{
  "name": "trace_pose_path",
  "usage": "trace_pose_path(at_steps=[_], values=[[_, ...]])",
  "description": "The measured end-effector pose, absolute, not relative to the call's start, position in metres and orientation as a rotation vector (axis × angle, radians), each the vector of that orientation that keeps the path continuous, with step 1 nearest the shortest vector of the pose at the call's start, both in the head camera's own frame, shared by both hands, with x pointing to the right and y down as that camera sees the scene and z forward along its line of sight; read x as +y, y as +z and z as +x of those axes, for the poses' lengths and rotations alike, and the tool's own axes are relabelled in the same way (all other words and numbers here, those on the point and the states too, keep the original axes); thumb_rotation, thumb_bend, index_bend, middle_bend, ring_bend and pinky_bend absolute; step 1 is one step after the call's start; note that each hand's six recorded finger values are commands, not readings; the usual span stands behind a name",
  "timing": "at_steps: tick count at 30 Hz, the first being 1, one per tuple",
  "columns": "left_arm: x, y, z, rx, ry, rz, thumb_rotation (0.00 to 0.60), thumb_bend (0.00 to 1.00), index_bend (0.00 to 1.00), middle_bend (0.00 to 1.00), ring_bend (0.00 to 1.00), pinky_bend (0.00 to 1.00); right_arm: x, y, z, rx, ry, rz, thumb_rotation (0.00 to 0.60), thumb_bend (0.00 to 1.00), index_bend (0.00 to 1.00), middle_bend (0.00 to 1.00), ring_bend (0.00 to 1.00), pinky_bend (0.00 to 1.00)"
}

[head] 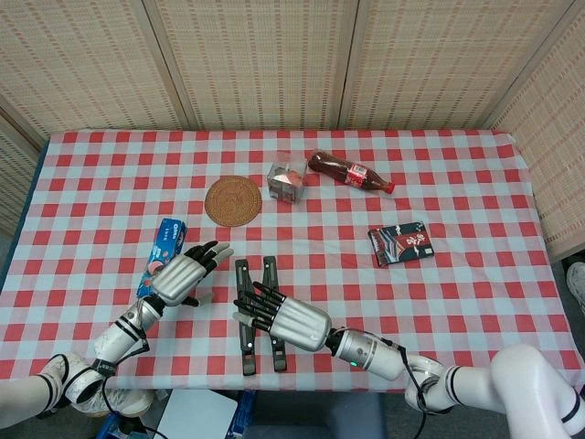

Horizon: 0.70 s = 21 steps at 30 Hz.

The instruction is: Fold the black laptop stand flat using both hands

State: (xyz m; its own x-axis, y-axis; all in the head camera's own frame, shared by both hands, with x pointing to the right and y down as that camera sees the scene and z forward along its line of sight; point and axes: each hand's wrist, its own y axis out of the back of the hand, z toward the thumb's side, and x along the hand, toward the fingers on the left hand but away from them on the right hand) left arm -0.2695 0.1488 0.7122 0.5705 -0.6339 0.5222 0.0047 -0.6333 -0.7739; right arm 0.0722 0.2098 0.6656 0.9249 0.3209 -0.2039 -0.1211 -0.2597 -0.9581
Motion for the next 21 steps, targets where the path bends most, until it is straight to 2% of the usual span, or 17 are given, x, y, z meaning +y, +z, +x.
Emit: trace_pose_path(at_steps=[7,14,21], values=[[0.143,0.697,-0.297,0.567,-1.115,-2.001,0.6,0.27,0.0,0.0,0.0,0.17,0.208,0.662,0.066,0.133,0.451,-1.835,0.6,0.0,0.0,0.0,0.0,0.0],[0.15,0.691,-0.303,0.566,-1.108,-1.987,0.6,0.27,0.0,0.0,0.0,0.17,0.205,0.681,0.054,0.359,0.498,-1.786,0.6,0.0,0.0,0.0,0.0,0.0],[0.151,0.686,-0.308,0.587,-1.105,-1.986,0.6,0.27,0.0,0.0,0.0,0.17,0.202,0.696,0.034,0.43,0.505,-1.764,0.6,0.0,0.0,0.0,0.0,0.0]])
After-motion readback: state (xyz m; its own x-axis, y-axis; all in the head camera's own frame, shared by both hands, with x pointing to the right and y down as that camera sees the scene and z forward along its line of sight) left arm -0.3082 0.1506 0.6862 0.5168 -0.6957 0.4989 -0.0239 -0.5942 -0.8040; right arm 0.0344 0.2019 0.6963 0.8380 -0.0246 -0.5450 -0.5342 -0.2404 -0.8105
